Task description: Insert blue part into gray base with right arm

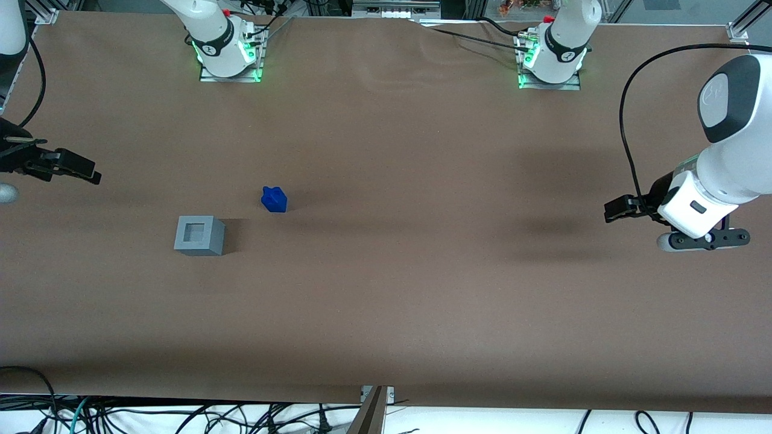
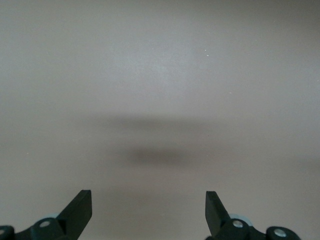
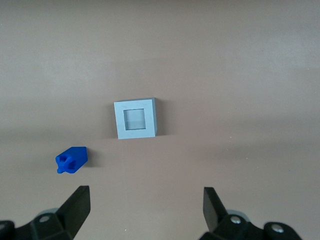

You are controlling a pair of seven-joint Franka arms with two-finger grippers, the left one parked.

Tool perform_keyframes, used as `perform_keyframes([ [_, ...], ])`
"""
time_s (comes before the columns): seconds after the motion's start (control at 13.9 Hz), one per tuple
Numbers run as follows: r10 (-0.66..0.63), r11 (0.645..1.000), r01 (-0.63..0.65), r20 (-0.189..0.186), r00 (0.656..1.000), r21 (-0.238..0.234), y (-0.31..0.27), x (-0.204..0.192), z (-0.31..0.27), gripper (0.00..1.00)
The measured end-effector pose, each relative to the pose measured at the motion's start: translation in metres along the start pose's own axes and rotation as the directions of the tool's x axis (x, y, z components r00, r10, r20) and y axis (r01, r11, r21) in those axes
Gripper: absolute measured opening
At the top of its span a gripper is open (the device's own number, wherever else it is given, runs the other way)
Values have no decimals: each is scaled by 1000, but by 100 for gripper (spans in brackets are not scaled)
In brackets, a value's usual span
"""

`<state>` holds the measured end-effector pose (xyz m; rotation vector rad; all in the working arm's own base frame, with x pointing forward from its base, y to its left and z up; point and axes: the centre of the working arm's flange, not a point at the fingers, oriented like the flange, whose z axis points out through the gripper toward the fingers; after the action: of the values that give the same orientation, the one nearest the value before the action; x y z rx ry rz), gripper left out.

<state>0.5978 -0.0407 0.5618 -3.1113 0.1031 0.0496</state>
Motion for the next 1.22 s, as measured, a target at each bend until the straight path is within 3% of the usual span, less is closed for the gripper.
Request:
perform_keyframes([
  [1.22, -16, 999, 17, 27, 999, -38, -4, 1, 8, 100],
])
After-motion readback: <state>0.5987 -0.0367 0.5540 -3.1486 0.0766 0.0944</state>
